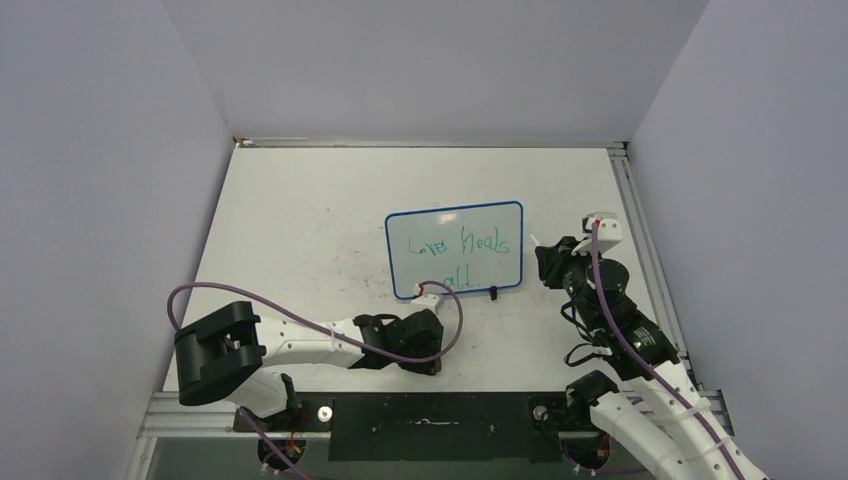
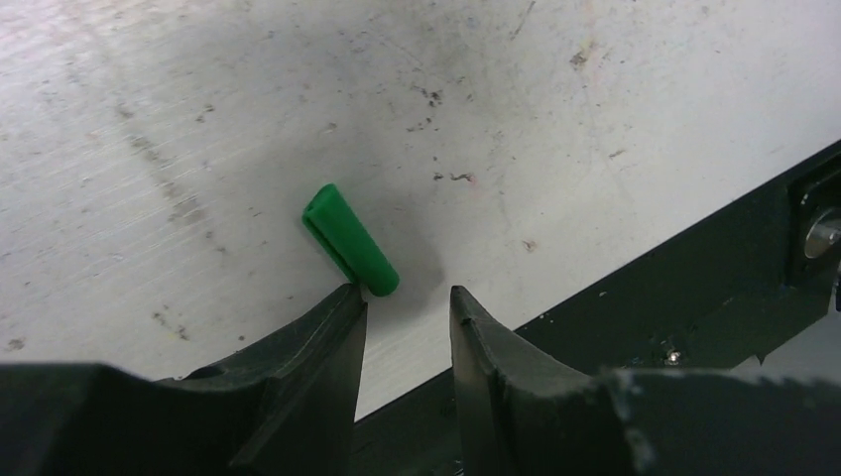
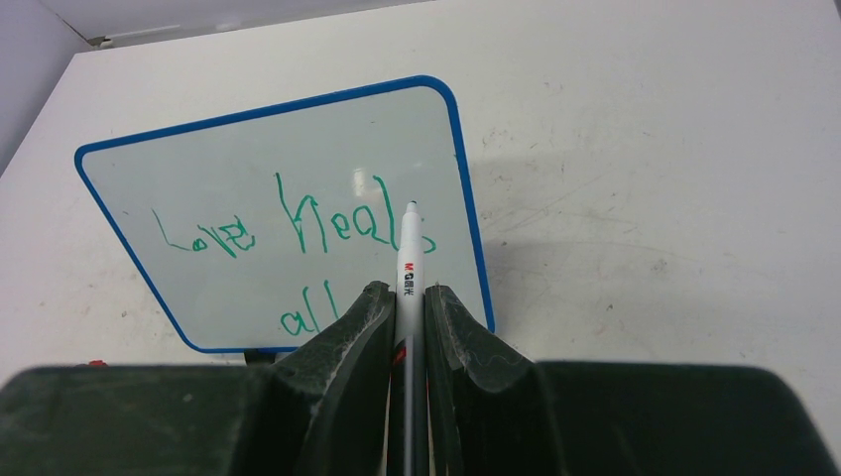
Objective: Write a sentence on the whiteboard
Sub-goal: Move the pen cap to the center of the board.
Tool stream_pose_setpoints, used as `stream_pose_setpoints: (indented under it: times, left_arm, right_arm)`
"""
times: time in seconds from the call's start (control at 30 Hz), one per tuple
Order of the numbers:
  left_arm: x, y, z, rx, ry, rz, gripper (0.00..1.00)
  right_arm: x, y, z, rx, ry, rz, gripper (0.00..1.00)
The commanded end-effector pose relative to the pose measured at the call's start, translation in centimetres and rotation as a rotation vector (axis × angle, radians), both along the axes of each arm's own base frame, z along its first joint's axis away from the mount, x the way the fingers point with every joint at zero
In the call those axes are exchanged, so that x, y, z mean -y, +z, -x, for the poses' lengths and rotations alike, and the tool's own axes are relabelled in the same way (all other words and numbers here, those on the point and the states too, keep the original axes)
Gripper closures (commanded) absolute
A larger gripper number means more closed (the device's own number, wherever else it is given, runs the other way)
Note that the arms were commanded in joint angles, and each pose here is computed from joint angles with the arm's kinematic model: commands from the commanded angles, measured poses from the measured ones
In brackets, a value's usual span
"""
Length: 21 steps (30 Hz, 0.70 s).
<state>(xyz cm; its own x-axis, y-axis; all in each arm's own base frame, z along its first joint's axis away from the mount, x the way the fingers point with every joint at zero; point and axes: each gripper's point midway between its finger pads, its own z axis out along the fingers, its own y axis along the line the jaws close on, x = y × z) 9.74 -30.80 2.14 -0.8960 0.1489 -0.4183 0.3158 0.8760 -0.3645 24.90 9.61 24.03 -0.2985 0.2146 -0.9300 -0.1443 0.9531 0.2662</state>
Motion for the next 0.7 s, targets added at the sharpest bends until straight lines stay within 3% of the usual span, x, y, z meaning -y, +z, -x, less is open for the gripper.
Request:
stream_pose_setpoints:
  times: [0.0,0.17,0.47,0.67]
  left_arm:
    - [0.9,-0.9,1.1,-0.061,-0.084,-0.017,0.65]
    - [2.6,-0.5,-0.5,-0.007,-0.134,-0.008,0.66]
    - [4.9,2.5,-4.8,0.134,-0.172,0.131,0.67]
    - [4.1,5.6,-3.8,0.240,-0.299,0.227,0.56]
  right_arm:
    - [0.0,1.0,-0.5,0.037,-0.009,-0.020,0.95]
    - [0.1,1.0,-0.4,0.038,-0.012,-0.018,0.95]
    - [0.3,1.1,-0.3,0.043,-0.019,-0.014,0.95]
    - [0.4,1.2,-0.3,0.049,-0.020,-0.012,0.95]
